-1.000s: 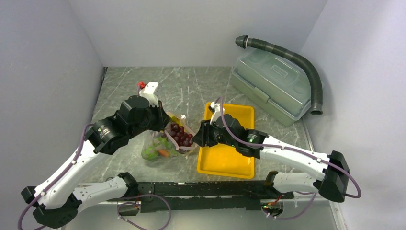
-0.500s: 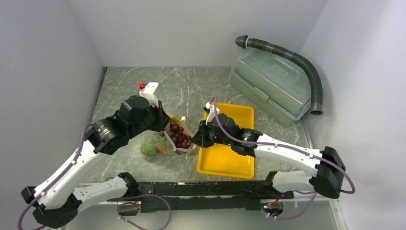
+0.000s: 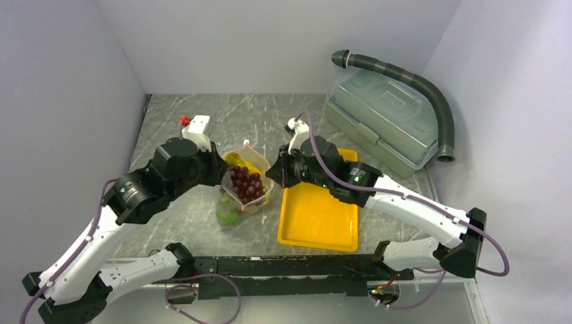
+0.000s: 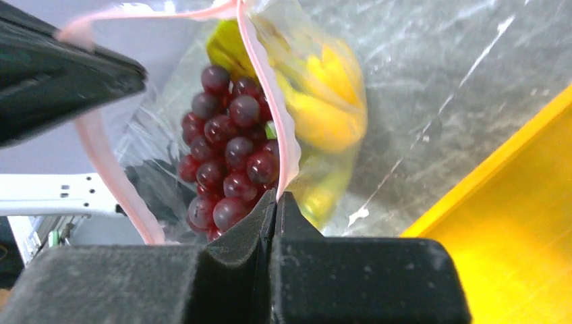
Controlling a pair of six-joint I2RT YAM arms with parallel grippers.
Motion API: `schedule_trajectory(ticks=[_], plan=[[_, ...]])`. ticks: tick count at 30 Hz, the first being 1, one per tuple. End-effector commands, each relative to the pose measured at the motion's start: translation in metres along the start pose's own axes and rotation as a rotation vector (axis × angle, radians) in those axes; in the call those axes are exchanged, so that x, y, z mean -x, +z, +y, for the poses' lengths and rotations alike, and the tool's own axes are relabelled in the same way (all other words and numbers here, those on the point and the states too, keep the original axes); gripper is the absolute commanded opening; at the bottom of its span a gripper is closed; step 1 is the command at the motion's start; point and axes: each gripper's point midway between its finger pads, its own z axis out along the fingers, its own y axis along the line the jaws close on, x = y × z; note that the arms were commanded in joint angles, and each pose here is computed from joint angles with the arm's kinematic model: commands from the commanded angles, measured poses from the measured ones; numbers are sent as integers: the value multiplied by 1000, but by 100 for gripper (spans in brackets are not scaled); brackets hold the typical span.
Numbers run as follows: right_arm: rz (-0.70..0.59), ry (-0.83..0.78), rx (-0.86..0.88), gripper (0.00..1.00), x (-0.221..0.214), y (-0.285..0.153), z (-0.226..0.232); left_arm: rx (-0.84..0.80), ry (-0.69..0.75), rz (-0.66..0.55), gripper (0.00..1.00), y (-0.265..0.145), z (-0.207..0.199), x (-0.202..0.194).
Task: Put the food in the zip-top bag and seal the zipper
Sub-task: Adjust the zipper food storage bag at the center of the board.
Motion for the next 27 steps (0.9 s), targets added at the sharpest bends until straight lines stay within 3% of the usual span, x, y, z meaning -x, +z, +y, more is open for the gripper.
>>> schedule_trajectory(ticks=[1, 8, 12, 14, 16, 18, 21, 24, 27], plan=[[-147, -108, 30, 0, 71, -21, 30, 23, 15, -125, 0, -31, 6, 36], [-232, -191, 104, 0, 129, -44, 71, 14, 65, -173, 0, -63, 7, 57], [-236, -191, 123, 0, 132, -40, 76, -33, 76, -212, 1, -62, 1, 59], [-189, -187, 192, 0, 118, -30, 90, -52, 57, -168, 0, -43, -5, 47], [-135, -209, 223, 0, 101, -17, 101, -148, 59, -47, 0, -18, -28, 22], [-98, -245, 170, 0, 91, -5, 92, -142, 57, 9, 0, -2, -30, 11], [-167, -228, -50, 0, 107, -4, 28, -18, 70, -94, 0, -11, -5, 31], [-214, -127, -147, 0, 121, -14, -23, 13, 77, -200, 0, -36, 5, 54], [-198, -136, 19, 0, 114, -11, 18, -42, 80, -155, 0, -29, -10, 51]])
